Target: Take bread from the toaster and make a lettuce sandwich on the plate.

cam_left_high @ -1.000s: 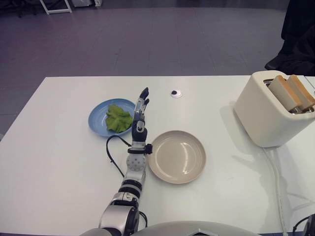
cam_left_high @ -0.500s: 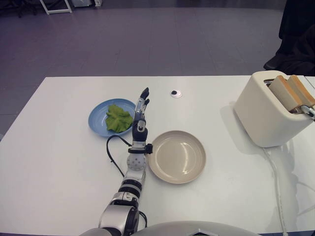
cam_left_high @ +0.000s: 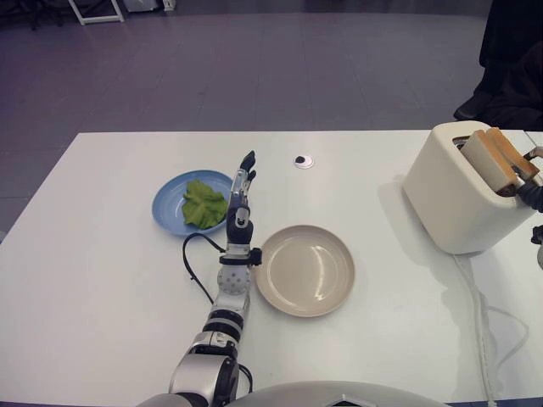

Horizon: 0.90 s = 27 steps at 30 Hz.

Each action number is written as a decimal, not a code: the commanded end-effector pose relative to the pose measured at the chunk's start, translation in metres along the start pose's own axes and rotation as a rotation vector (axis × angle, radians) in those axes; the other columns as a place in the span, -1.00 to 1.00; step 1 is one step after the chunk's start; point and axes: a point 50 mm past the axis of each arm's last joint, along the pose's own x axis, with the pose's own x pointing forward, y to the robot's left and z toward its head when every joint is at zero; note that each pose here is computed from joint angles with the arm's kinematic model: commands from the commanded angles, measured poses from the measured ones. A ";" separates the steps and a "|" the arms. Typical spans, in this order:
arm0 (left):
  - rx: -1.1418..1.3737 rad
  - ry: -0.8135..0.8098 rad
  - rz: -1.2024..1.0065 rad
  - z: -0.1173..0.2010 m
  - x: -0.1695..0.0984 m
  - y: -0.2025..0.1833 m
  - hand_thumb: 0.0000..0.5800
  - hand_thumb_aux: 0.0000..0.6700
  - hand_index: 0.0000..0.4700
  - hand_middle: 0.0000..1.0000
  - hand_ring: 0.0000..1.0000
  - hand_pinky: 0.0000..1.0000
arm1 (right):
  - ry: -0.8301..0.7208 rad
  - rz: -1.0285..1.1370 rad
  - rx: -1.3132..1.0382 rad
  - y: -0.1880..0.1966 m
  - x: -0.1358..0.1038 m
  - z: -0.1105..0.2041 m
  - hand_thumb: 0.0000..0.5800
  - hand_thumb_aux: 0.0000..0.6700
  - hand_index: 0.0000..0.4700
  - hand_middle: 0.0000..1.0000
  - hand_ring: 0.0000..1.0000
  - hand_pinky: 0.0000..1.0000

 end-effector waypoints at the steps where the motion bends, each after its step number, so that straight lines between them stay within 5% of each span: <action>1: 0.026 0.054 -0.006 -0.007 -0.012 0.004 -1.00 -1.00 -1.00 -1.00 -1.00 -1.00 | -0.060 -0.233 0.057 -0.027 0.001 0.015 1.00 1.00 1.00 -0.77 -0.77 -0.77; 3: 0.029 0.052 0.000 -0.007 -0.012 0.005 -1.00 -1.00 -1.00 -1.00 -1.00 -1.00 | -0.135 -0.390 0.095 -0.048 -0.001 0.030 1.00 1.00 1.00 -0.14 -0.14 -0.14; 4: 0.031 0.051 0.003 -0.007 -0.012 0.005 -1.00 -1.00 -1.00 -1.00 -1.00 -1.00 | -0.178 -0.441 0.121 -0.055 -0.002 0.039 1.00 1.00 1.00 0.56 0.56 0.56; 6: 0.032 0.049 0.007 -0.006 -0.011 0.006 -1.00 -1.00 -1.00 -1.00 -1.00 -1.00 | -0.242 -0.501 0.175 -0.065 -0.005 0.053 1.00 1.00 1.00 1.00 1.00 1.00; 14: 0.035 0.039 0.007 -0.006 -0.008 0.005 -1.00 -1.00 -1.00 -1.00 -1.00 -1.00 | -0.484 -0.490 0.402 -0.076 -0.019 0.102 1.00 1.00 1.00 1.00 1.00 1.00; 21: 0.045 -0.044 0.053 0.003 0.005 0.019 -1.00 -1.00 -1.00 -1.00 -1.00 -1.00 | -0.566 0.154 0.944 0.036 -0.050 0.180 1.00 1.00 1.00 1.00 1.00 1.00; 27: 0.046 -0.090 0.069 0.008 0.011 0.025 -1.00 -1.00 -1.00 -1.00 -1.00 -1.00 | -0.538 0.490 1.054 0.095 -0.084 0.212 1.00 1.00 1.00 1.00 1.00 1.00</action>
